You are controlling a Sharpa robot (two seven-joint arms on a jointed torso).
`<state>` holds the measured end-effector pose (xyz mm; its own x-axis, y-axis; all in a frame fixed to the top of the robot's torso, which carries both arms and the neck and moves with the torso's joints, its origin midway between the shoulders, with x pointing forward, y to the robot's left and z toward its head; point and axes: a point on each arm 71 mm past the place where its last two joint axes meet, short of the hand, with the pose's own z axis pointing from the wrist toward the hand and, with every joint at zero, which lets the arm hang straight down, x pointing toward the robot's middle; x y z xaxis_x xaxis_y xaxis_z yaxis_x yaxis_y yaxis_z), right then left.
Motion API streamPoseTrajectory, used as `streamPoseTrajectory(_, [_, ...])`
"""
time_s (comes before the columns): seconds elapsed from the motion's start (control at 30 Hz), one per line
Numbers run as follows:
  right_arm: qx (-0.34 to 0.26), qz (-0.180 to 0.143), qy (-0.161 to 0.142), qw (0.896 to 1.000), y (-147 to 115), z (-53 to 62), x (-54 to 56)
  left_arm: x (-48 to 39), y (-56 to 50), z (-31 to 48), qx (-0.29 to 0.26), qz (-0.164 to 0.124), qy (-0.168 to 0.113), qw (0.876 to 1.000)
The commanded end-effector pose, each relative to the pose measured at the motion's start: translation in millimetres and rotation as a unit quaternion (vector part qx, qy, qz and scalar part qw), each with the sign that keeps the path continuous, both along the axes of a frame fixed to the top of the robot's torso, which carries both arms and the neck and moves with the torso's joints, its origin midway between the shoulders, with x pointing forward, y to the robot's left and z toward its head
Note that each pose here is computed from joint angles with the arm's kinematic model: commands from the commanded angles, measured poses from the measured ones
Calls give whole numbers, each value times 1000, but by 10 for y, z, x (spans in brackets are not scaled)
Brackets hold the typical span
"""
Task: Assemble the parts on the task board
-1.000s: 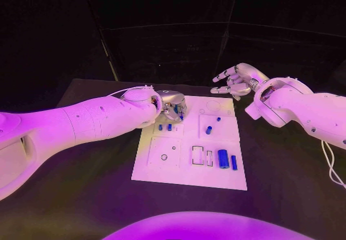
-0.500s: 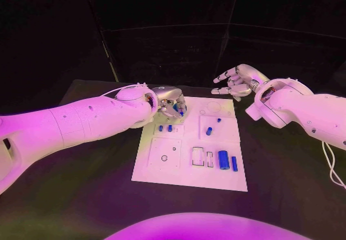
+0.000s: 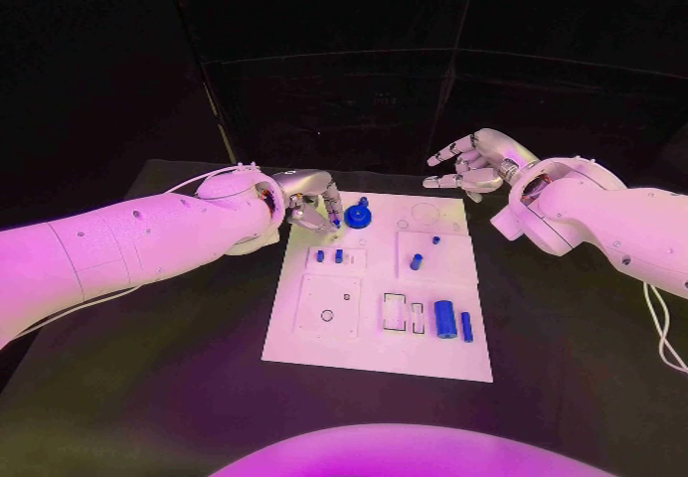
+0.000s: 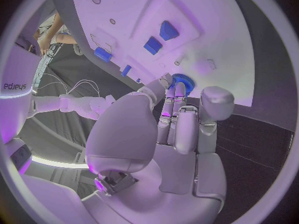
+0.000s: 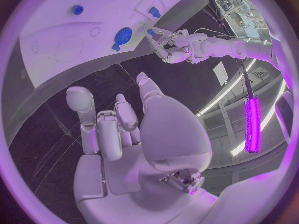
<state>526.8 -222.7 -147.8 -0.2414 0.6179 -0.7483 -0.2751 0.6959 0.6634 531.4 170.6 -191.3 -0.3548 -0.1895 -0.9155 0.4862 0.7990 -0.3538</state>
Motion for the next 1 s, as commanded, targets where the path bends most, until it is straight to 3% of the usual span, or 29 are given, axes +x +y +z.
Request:
streamPoseTrajectory(0.03, [0, 5, -3, 1000, 5, 14, 1, -1, 12, -24, 5, 4, 27, 1000])
streamPoseTrajectory(0.4, [0, 6, -3, 1000, 11, 13, 2, 27, 49, -82, 18, 12, 43, 999])
streamPoseTrajectory(1.0, [0, 7, -3, 1000, 20, 14, 1, 34, -9, -142, 20, 6, 50, 999])
